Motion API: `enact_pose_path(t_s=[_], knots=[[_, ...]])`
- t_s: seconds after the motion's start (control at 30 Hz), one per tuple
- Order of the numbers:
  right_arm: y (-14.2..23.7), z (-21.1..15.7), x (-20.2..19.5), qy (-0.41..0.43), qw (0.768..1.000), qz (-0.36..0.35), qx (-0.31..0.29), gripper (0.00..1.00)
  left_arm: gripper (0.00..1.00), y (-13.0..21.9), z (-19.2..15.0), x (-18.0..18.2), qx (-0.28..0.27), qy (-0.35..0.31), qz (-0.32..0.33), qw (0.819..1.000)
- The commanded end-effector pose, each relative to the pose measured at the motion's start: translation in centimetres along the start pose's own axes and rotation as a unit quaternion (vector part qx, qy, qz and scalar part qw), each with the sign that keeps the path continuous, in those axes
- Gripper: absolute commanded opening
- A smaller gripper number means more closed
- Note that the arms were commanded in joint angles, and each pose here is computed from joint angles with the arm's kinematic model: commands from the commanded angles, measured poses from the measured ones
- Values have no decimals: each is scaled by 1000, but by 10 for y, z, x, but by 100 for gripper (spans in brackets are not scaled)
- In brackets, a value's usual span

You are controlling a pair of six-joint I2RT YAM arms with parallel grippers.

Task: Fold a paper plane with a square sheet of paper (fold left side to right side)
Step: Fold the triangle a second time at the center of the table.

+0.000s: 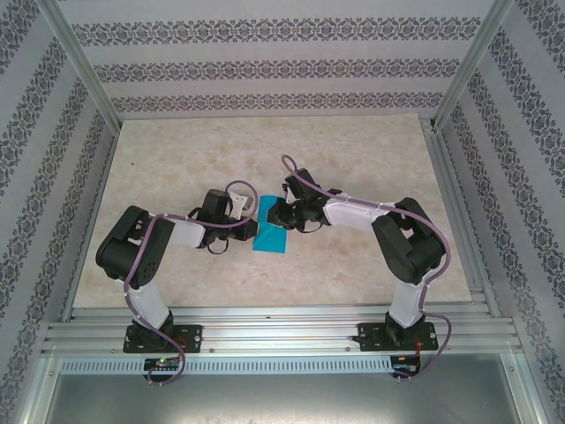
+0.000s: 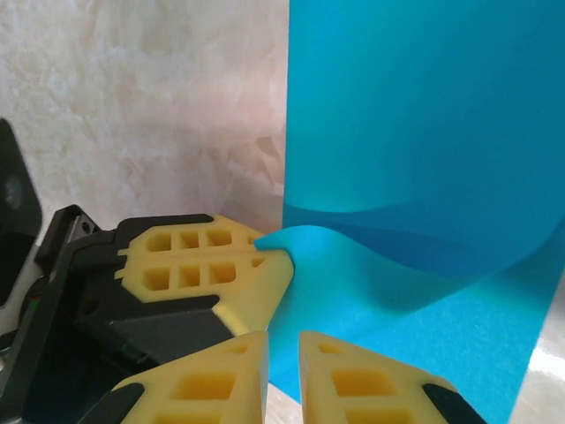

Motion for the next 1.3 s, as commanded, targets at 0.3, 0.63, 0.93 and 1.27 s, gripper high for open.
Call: enact_pose_path(t_s=[0.3,0.63,0.93,1.27], knots=[[8,5,4,2,1000,10,-17,17,0,6,6,-13,-15,-27,-27,999],[4,3,4,0,1000,9,-8,17,0,-3,1,-8,-1,-20,-16,1000],[-8,2,-2,-7,1000,2,2,17,0,-8,2,-4,1,-10,-8,1000],[-19,0,-4,-9,1000,1,13,17,0,-10,-2,-3,5,-8,-9,1000]])
Point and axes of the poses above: each hand's point on the last joint's axis, 136 mm out from that joint toward the fingers, its own y axis back along the fingers, its own x axis along the line the jaws close on, z = x × y, the point moved 8 cm from there along y, back along the fingers, and after that the axes turned 14 degrees about -y, right-handed, at the moved point
